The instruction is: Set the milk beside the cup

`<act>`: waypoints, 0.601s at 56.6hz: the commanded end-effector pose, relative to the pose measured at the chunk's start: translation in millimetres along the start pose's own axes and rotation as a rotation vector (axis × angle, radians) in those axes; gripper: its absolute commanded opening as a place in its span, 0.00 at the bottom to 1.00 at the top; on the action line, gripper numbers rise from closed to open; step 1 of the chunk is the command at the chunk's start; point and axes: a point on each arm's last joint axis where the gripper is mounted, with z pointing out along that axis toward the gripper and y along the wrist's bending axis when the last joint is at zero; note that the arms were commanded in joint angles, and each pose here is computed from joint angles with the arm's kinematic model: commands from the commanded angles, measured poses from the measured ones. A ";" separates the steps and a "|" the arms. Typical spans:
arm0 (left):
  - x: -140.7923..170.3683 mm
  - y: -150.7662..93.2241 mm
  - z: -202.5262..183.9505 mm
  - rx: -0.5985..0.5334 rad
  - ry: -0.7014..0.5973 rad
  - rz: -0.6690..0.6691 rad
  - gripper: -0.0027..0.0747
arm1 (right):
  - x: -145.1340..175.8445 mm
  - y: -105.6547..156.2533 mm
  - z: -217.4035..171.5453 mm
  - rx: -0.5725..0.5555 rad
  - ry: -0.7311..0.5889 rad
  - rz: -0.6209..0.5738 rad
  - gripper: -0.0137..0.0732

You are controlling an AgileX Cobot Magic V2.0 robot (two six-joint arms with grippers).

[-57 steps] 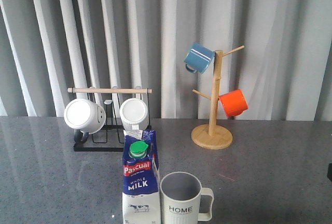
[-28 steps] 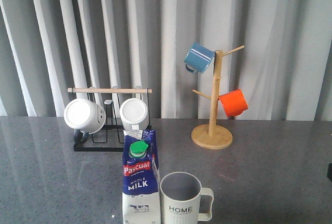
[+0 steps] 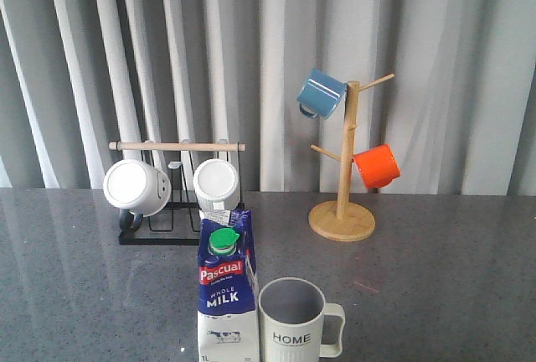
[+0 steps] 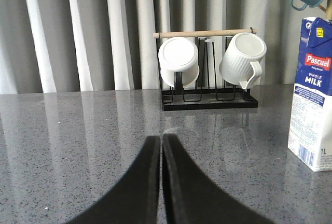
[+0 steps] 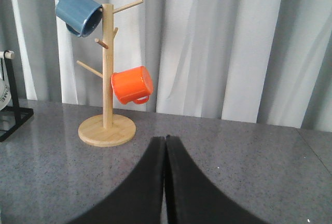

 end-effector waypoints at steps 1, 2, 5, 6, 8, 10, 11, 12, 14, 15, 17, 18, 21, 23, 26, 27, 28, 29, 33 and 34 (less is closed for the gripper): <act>-15.4 -0.8 -2.3 0.009 -0.112 -0.010 0.03 | 5.3 0.6 -26.0 0.001 -0.114 -0.002 0.15; -15.4 -0.8 -2.3 0.009 -0.112 -0.010 0.03 | 8.8 0.8 -29.5 0.001 -0.119 0.001 0.15; -15.4 -0.8 -2.3 0.009 -0.112 -0.010 0.03 | 22.7 1.6 -42.7 0.001 -0.131 0.003 0.15; -15.4 -0.8 -2.3 0.009 -0.112 -0.010 0.03 | 28.0 1.9 -47.0 0.002 -0.135 0.003 0.15; -15.4 -0.8 -2.3 0.009 -0.112 -0.010 0.03 | 36.3 2.3 -53.9 0.002 -0.143 0.002 0.15; -15.4 -0.8 -2.3 0.009 -0.112 -0.010 0.03 | 46.7 2.9 -60.1 0.002 -0.146 0.002 0.15; -15.4 -0.8 -2.3 0.009 -0.112 -0.010 0.03 | 49.7 3.0 -62.5 0.002 -0.151 0.005 0.15; -15.4 -0.8 -2.3 0.009 -0.112 -0.010 0.03 | 54.1 3.2 -65.9 0.003 -0.158 0.008 0.15; -15.4 -0.8 -2.3 0.009 -0.112 -0.010 0.03 | 61.4 3.6 -71.1 0.003 -0.169 0.014 0.15; -15.4 -0.8 -2.3 0.009 -0.112 -0.010 0.03 | 65.4 3.8 -73.9 0.004 -0.176 0.016 0.15; -15.4 -0.8 -2.3 0.009 -0.112 -0.010 0.03 | 72.2 4.1 -77.8 0.004 -0.185 0.019 0.15; -15.4 -0.8 -2.3 0.009 -0.112 -0.010 0.03 | 74.4 4.2 -80.1 0.004 -0.195 0.021 0.15; -15.4 -0.8 -2.3 0.009 -0.112 -0.010 0.03 | 84.7 4.8 -84.3 0.003 -0.204 0.024 0.15; -15.4 -0.8 -2.3 0.009 -0.112 -0.010 0.03 | 90.9 5.1 -86.3 0.003 -0.207 0.024 0.15; -15.4 -0.8 -2.3 0.009 -0.112 -0.010 0.03 | 100.0 5.5 -88.6 0.004 -0.211 0.023 0.15; -15.4 -0.8 -2.3 0.009 -0.112 -0.010 0.03 | 103.2 5.7 -89.2 0.004 -0.211 0.023 0.15; -15.4 -0.8 -2.3 0.009 -0.112 -0.010 0.03 | 105.3 5.8 -89.5 0.004 -0.210 0.023 0.15; -15.4 -0.8 -2.3 0.009 -0.112 -0.010 0.03 | 108.4 5.9 -89.8 0.004 -0.209 0.023 0.15; -15.4 -0.8 -2.3 0.009 -0.112 -0.010 0.03 | 117.9 6.4 -90.6 0.003 -0.205 0.024 0.15; -15.4 -0.8 -2.3 0.009 -0.112 -0.010 0.03 | 120.6 6.5 -90.7 0.003 -0.203 0.024 0.15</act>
